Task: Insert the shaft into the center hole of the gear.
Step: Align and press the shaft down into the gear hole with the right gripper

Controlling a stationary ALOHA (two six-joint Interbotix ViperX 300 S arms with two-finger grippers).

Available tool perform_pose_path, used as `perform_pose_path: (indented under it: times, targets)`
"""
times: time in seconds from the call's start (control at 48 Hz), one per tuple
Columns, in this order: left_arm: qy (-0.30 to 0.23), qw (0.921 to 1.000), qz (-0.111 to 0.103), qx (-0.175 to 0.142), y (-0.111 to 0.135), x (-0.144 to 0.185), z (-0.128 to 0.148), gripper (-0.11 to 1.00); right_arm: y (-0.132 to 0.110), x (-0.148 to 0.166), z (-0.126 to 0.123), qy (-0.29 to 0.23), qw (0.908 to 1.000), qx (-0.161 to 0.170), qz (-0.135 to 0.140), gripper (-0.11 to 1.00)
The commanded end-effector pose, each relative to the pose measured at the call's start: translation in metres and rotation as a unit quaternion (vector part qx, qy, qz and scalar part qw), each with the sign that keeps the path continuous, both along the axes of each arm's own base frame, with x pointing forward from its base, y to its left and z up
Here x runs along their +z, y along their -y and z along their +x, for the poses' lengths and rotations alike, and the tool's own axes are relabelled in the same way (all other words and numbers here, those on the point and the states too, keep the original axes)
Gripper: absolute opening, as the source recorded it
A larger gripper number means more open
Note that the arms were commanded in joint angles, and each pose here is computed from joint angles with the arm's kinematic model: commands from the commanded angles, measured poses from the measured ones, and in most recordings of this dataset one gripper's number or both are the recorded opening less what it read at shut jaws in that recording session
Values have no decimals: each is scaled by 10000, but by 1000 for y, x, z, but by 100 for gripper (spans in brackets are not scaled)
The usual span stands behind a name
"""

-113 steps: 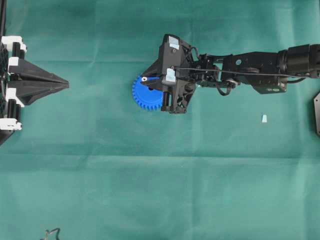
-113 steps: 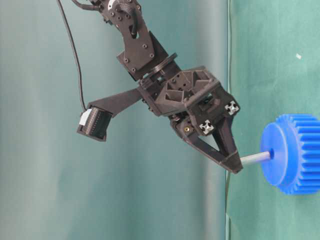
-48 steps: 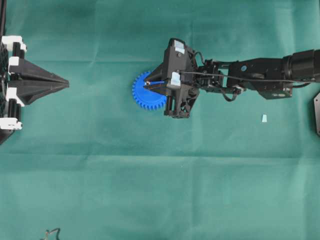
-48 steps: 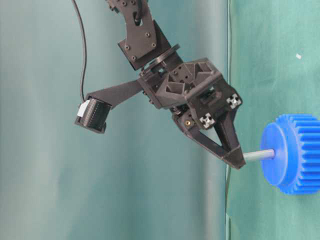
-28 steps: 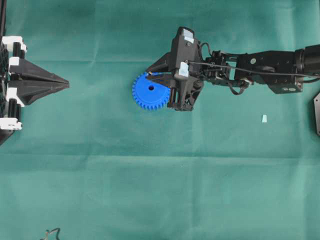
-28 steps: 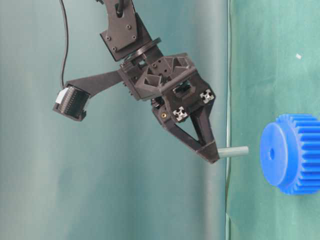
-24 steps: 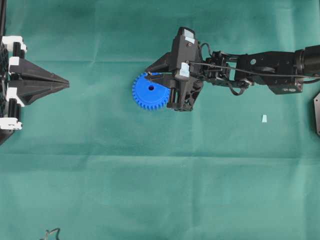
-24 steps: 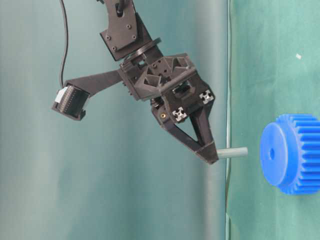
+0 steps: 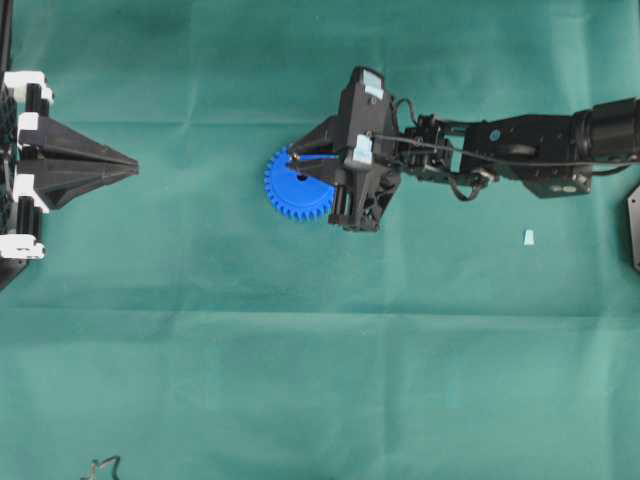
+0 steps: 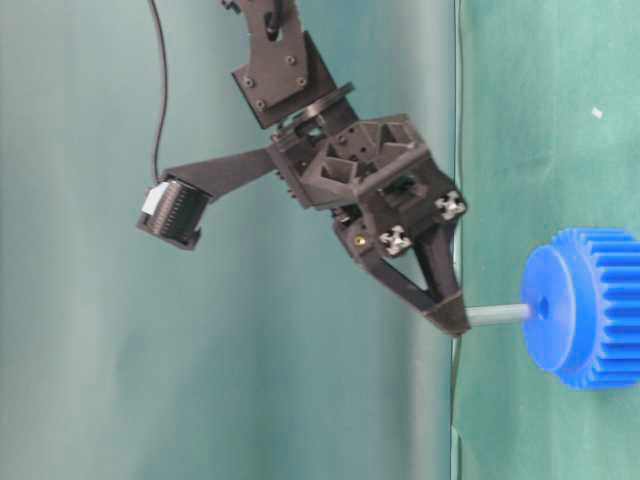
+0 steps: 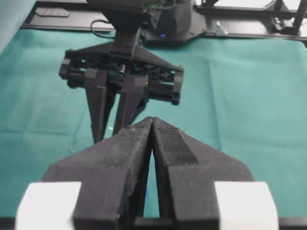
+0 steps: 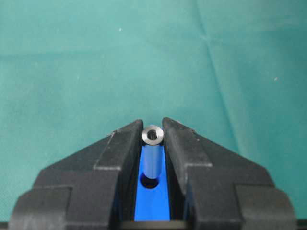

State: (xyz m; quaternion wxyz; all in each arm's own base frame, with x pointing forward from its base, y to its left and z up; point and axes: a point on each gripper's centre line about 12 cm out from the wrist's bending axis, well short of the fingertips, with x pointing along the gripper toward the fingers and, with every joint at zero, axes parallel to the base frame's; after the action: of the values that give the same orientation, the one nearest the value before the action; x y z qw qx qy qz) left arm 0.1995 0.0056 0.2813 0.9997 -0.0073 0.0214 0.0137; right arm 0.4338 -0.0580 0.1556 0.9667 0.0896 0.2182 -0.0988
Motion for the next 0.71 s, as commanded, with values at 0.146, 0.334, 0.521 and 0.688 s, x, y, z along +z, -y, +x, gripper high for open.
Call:
perform_pose_path:
  times: [0.146, 0.334, 0.521, 0.688]
  targets:
    - [145, 9999, 20, 50, -2, 11, 2, 0, 1, -7, 0, 76, 9999, -115, 79, 17]
    - [145, 9999, 20, 73, -3, 11, 2, 0, 1, -16, -1, 18, 9998, -169, 119, 17]
    - [145, 9998, 21, 104, -4, 11, 2, 0, 1, -23, 0, -60, 9998, -166, 120, 17]
    - [145, 9998, 21, 112, -5, 11, 2, 0, 2, -37, 3, -219, 9995, -164, 141, 17]
